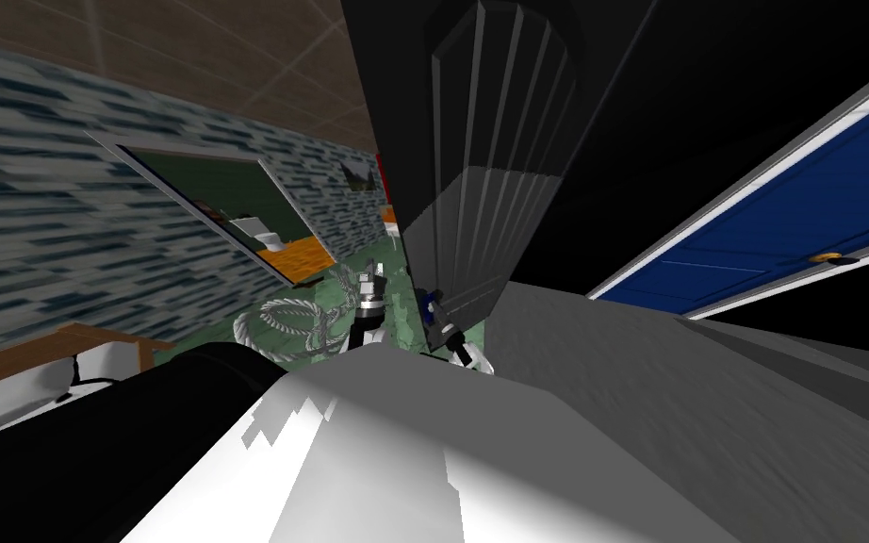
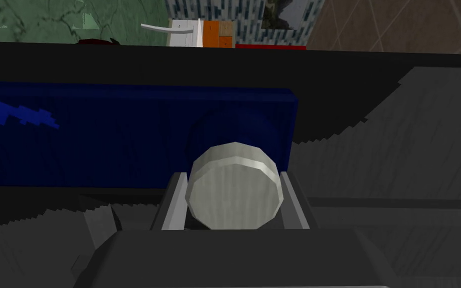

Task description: Push the door open

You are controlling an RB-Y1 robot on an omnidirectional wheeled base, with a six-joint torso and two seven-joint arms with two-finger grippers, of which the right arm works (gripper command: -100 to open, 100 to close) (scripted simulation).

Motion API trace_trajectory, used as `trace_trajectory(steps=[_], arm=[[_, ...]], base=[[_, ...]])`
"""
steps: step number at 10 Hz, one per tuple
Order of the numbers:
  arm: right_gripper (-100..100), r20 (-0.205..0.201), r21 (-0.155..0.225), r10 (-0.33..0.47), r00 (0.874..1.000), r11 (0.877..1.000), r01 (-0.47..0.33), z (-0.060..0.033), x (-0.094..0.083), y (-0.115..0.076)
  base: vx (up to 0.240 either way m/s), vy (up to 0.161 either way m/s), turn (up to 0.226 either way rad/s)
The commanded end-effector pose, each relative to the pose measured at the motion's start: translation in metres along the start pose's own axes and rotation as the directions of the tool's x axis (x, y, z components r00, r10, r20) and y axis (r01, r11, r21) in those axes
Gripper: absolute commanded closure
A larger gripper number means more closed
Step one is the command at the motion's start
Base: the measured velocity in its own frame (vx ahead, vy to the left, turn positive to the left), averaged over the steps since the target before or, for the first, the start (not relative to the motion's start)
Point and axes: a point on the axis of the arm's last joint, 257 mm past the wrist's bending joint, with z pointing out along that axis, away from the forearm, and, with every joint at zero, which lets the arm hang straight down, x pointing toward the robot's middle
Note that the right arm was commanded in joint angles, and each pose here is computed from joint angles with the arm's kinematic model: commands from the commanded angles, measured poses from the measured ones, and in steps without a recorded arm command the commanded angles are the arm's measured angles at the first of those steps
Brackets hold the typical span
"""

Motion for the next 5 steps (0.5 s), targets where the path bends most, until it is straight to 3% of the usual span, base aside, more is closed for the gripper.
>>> trace_trajectory(steps=[1, 5], arm=[[100, 0.025, 0.010, -0.014, 1.000, 1.000, 0.014, -0.0024, -0.016, -0.004], [100, 0.080, 0.021, -0.025, 0.996, 1.000, 0.023, -0.0042, -0.044, -0.008]], base=[[0.112, 0.168, -0.085], [0.111, 0.178, -0.079]])
